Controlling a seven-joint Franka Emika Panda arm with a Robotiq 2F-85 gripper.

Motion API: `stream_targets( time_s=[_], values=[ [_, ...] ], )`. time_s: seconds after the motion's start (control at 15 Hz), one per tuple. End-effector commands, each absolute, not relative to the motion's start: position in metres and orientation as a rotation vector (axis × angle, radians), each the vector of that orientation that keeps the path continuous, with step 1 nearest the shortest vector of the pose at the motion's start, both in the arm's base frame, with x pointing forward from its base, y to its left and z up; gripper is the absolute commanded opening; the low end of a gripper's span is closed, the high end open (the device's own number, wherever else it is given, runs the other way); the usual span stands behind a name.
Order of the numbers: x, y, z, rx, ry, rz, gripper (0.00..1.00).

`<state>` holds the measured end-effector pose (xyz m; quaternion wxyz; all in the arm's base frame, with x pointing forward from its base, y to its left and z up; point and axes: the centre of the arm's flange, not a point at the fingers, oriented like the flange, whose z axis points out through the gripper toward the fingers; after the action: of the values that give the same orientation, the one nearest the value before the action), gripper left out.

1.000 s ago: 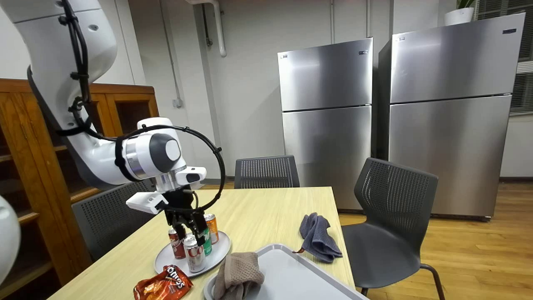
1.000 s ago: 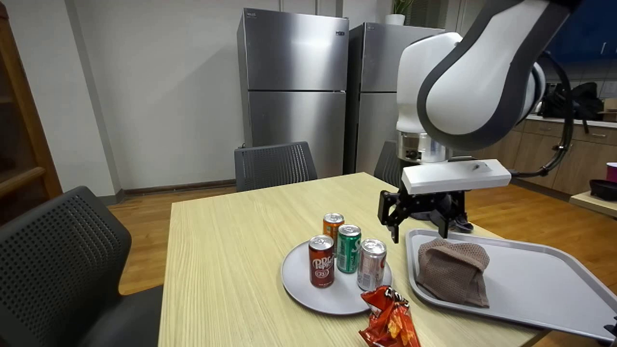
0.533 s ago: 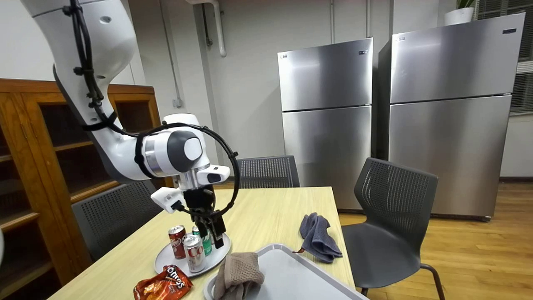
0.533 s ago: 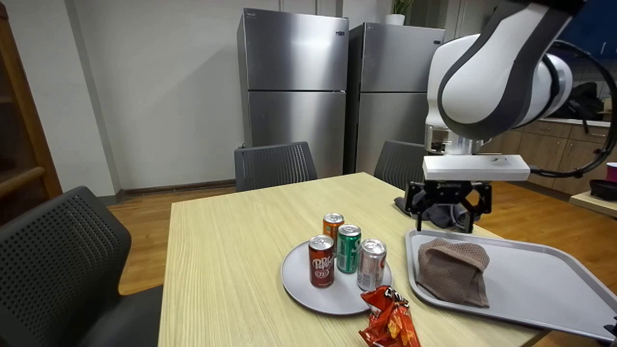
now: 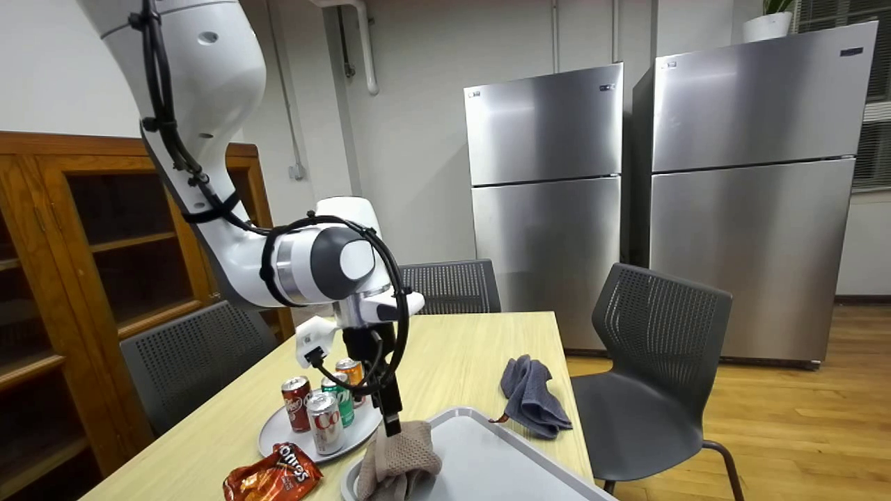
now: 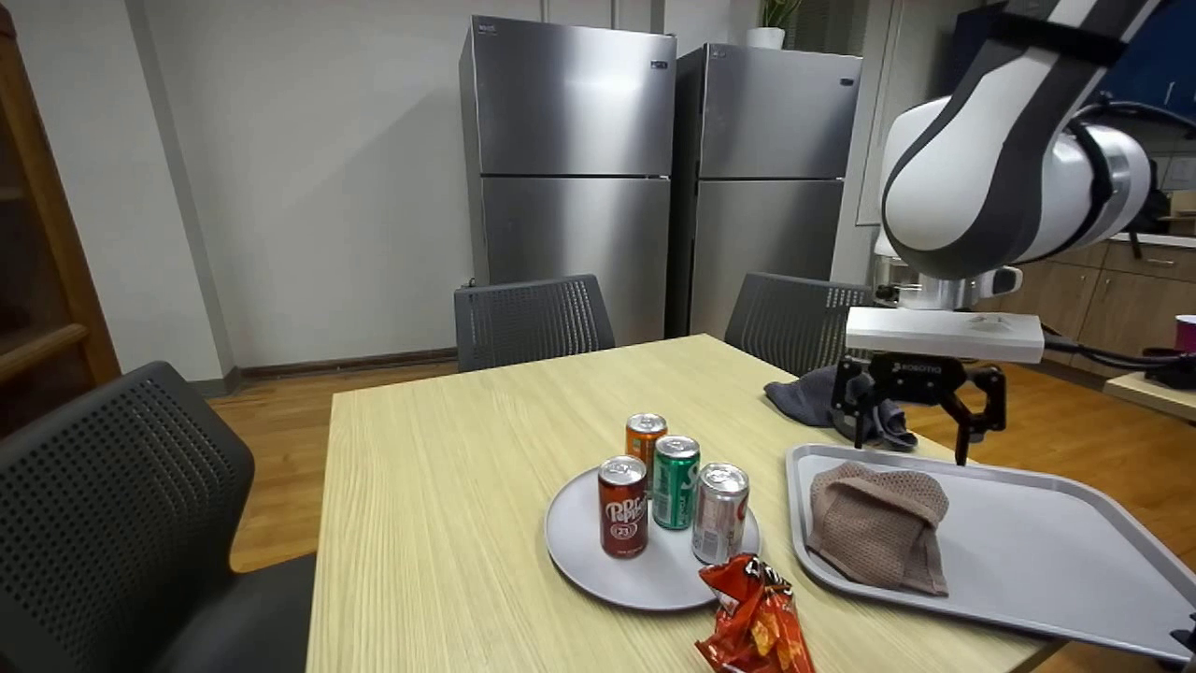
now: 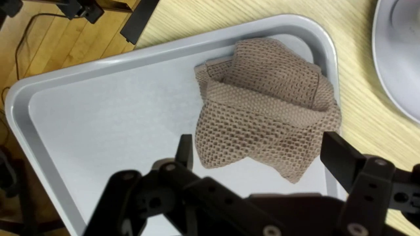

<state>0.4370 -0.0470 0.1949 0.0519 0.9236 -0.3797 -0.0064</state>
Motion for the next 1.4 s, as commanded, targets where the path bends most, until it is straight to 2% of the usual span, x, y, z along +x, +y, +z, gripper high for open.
stream_targets(
  time_s=[0.0, 0.93, 1.33],
  values=[
    [0.445, -0.060, 0.186, 2.756, -1.285, -0.037, 1.00],
    [0.438, -0.047, 0.179, 2.855, -1.175, -0.020, 1.00],
    [0.441, -0.058, 0.169, 2.822, -1.282, 0.008, 1.00]
  ],
)
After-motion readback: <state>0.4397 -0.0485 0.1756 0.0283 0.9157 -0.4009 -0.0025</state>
